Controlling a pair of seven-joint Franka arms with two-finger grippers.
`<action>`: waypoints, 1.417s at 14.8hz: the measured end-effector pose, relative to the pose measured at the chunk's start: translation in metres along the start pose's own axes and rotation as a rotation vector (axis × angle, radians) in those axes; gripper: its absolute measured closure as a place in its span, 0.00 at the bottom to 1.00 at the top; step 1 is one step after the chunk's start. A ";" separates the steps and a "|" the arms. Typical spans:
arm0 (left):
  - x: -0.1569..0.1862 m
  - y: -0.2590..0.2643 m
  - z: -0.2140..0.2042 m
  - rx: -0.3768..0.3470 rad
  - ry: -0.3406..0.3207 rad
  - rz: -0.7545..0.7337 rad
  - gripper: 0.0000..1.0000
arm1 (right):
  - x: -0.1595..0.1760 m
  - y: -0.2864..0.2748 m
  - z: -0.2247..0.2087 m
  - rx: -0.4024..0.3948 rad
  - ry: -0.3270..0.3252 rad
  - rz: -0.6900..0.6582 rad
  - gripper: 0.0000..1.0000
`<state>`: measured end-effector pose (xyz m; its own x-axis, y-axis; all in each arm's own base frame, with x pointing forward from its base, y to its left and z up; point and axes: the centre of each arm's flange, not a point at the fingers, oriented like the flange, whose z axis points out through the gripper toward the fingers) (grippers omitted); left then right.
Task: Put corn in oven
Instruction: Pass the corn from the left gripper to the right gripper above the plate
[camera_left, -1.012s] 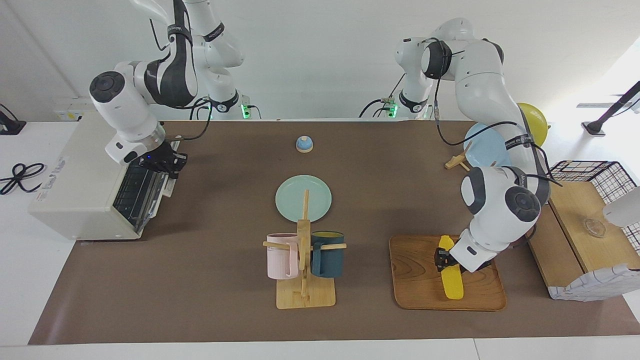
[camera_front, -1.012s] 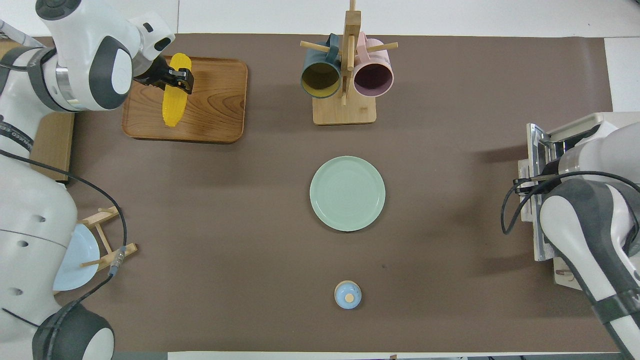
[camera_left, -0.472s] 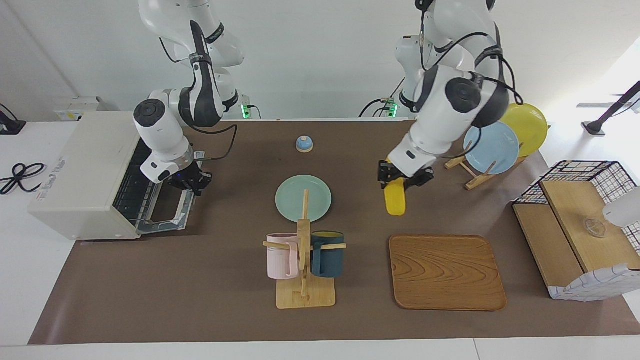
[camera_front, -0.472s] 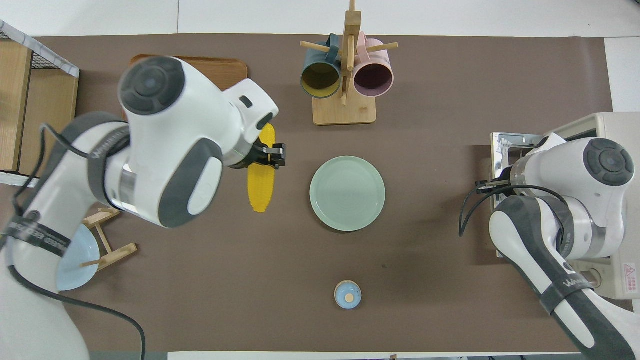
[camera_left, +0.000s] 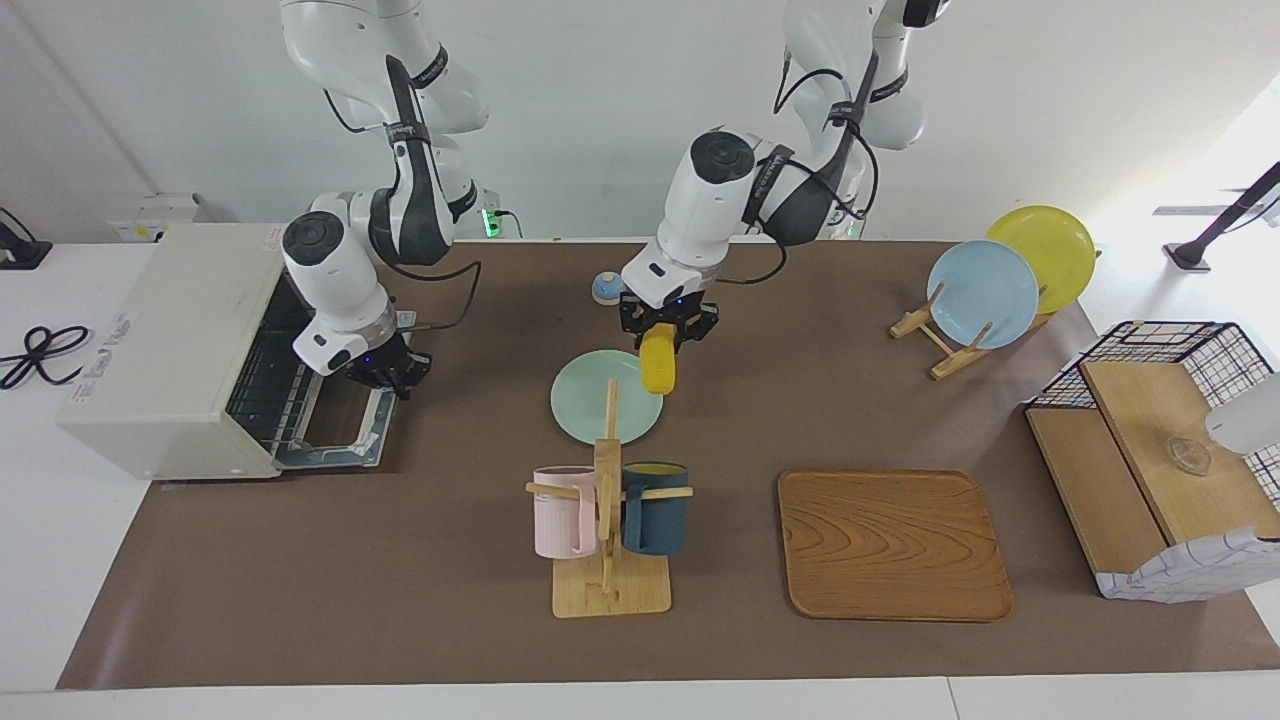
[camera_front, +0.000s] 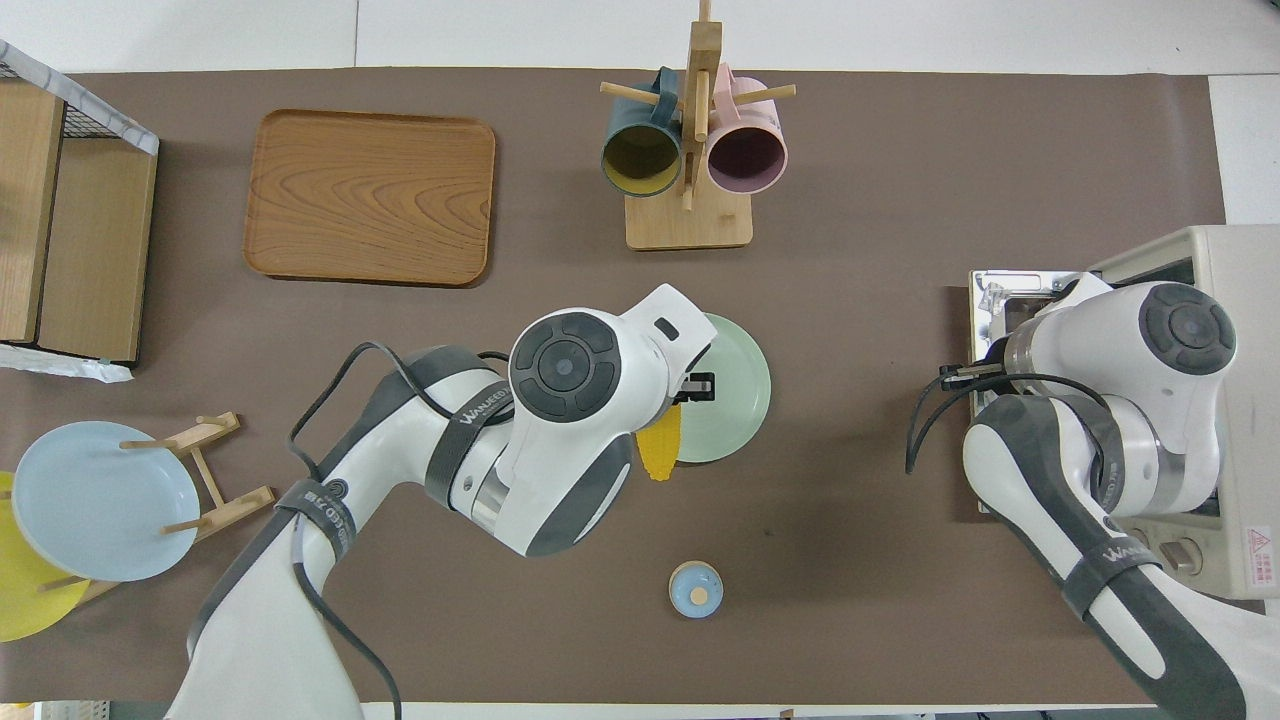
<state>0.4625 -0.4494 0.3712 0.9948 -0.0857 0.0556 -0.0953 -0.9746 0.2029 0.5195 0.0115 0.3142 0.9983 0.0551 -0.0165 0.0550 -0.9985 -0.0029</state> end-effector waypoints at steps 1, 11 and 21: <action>0.002 0.001 0.017 -0.006 0.013 -0.003 0.44 | 0.000 -0.002 0.000 0.000 0.000 0.000 0.99; 0.000 0.011 0.053 -0.019 0.043 -0.011 0.29 | 0.023 -0.053 -0.039 0.006 0.020 0.007 0.62; 0.062 -0.103 -0.110 0.018 0.025 -0.082 0.00 | 0.038 -0.128 -0.086 0.016 0.026 -0.002 0.00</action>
<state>0.5299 -0.3316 0.4618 0.9979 -0.0006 0.0645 -0.0129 -0.9816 0.1907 0.5520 0.1411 0.4001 0.9983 0.0571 0.0099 0.0572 -0.9982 -0.0186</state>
